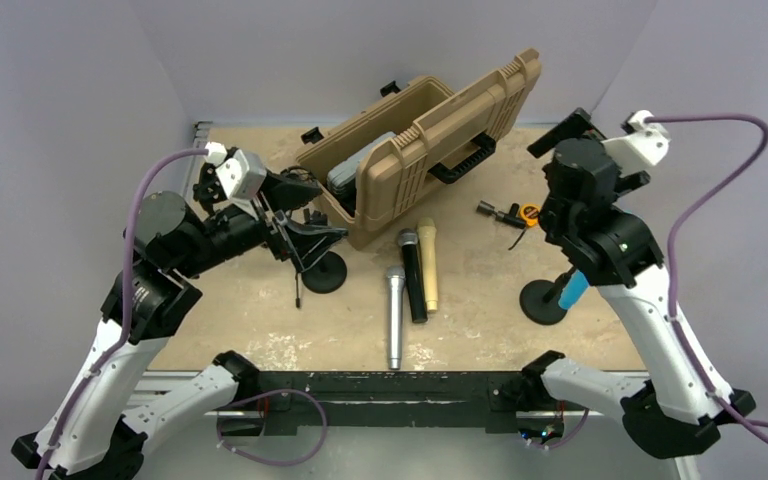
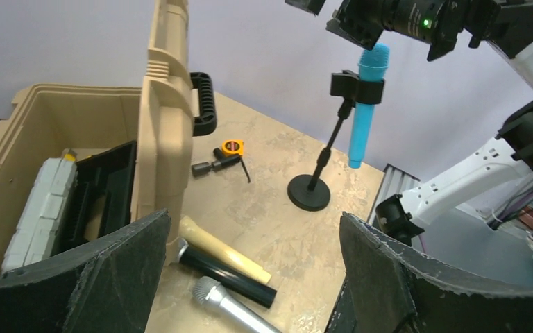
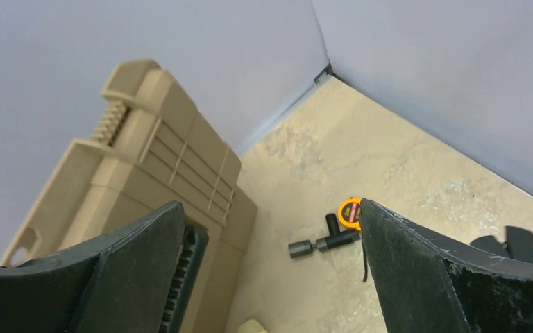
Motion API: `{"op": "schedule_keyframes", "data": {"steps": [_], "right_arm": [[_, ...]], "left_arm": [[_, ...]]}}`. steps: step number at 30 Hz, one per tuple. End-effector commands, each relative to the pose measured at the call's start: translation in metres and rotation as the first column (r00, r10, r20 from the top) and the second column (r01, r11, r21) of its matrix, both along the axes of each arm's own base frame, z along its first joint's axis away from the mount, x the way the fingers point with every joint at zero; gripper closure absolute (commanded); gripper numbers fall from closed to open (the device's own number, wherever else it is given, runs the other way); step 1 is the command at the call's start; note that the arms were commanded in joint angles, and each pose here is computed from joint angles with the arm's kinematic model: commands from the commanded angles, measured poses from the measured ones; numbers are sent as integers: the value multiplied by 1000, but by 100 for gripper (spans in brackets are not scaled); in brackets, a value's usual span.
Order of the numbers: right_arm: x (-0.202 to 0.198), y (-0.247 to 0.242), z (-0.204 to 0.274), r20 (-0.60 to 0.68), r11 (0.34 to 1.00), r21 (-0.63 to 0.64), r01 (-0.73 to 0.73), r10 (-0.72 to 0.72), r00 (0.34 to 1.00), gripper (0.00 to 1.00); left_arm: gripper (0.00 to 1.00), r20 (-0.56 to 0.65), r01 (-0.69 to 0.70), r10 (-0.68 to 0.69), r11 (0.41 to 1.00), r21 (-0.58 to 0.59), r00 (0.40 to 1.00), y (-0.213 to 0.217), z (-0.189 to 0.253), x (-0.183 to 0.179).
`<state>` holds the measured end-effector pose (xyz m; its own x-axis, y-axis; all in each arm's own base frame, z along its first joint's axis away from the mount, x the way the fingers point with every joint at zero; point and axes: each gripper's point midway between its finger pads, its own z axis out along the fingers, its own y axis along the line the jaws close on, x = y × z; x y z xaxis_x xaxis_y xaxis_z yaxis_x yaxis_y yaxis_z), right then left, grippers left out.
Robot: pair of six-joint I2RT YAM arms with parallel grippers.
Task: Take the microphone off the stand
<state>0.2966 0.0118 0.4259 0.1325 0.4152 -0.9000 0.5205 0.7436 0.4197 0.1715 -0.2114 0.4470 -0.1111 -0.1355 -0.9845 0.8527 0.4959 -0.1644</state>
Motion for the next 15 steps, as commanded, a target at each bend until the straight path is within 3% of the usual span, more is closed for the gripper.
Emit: {"op": "schedule_keyframes", "data": {"steps": [1,5,10,15], "right_arm": [[-18,-12,36,105,998,52,-21,15,994,5],[-20,-3,68,204,992,43,-117,106,973,5],[-23,11,93,299,971,3,-237,226,927,5],[-38,18,113,390,945,-28,-326,310,867,6]], "left_arm": [[11,68,99,-98,995,-17,993,-12,10,-16],[14,23,185,-185,983,-2,982,-36,5,-22],[11,43,187,-187,982,12,981,-66,3,-25],[8,55,189,-192,981,45,980,-139,-20,-32]]}}
